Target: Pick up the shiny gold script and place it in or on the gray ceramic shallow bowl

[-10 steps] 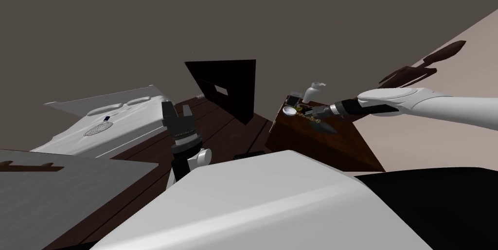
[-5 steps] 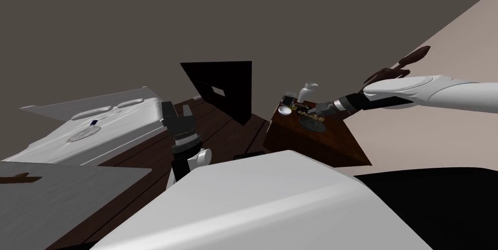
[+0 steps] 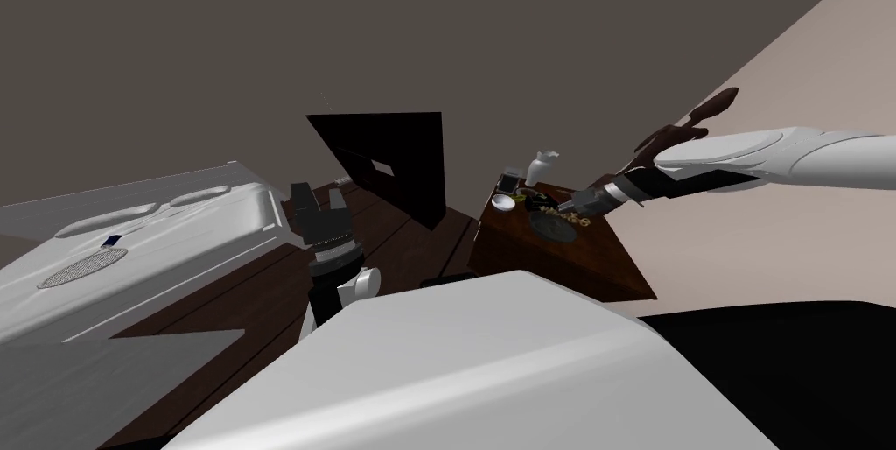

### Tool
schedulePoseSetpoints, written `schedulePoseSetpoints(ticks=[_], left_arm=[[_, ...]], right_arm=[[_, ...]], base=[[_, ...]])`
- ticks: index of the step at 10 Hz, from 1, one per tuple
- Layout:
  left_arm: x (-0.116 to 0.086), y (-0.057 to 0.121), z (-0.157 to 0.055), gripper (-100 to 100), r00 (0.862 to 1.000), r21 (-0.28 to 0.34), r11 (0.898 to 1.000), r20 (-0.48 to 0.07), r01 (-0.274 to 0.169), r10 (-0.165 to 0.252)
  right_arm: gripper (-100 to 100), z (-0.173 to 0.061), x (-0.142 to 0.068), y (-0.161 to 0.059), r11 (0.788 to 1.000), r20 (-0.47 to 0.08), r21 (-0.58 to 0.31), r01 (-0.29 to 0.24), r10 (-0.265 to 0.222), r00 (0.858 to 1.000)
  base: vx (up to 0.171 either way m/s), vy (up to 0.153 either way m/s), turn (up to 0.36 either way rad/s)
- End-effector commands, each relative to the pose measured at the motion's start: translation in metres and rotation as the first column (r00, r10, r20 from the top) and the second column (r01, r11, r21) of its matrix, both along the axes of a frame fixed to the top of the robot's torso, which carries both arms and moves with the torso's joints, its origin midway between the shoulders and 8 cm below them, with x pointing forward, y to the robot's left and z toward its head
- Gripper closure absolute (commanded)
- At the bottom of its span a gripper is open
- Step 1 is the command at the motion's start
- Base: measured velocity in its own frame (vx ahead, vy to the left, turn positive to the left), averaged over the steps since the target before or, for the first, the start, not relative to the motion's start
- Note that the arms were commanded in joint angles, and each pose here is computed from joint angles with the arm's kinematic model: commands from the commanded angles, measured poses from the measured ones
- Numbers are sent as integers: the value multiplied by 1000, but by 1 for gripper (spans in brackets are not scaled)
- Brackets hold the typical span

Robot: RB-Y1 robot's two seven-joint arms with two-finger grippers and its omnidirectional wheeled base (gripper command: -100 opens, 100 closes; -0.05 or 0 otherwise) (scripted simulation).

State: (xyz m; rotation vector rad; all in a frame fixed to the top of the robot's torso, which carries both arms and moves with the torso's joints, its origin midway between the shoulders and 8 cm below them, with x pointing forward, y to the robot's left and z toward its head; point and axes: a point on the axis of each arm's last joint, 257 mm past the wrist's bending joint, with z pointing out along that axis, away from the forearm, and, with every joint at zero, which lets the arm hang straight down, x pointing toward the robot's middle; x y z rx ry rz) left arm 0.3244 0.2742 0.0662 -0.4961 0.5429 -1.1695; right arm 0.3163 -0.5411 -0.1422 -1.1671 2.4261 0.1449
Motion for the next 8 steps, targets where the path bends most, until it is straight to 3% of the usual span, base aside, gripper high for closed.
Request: schedulePoseSetpoints(ticks=[1,2,3,4,8], left_arm=[[0,0,0,0,1000,0,1000,0,0,0],[0,0,0,0,1000,0,1000,0,0,0],[0,0,0,0,1000,0,1000,0,0,0],[0,0,0,0,1000,0,1000,0,0,0],[0,0,0,0,1000,0,1000,0,0,0]], right_arm=[[100,-1,-3,0,1000,-17,-3,-7,7,1000],[100,-4,-16,2,1000,-63,-14,-26,25,998],[100,-3,-8,2,1000,-37,-11,-18,18,999],[-100,-4,-10,2,1000,-44,-11,-19,18,999],[-100,-4,-10,2,1000,-43,-11,-19,18,999]], base=[[55,-41,-34],[79,-56,-101],[42,-30,-34],[5,-5,5],[0,0,0]])
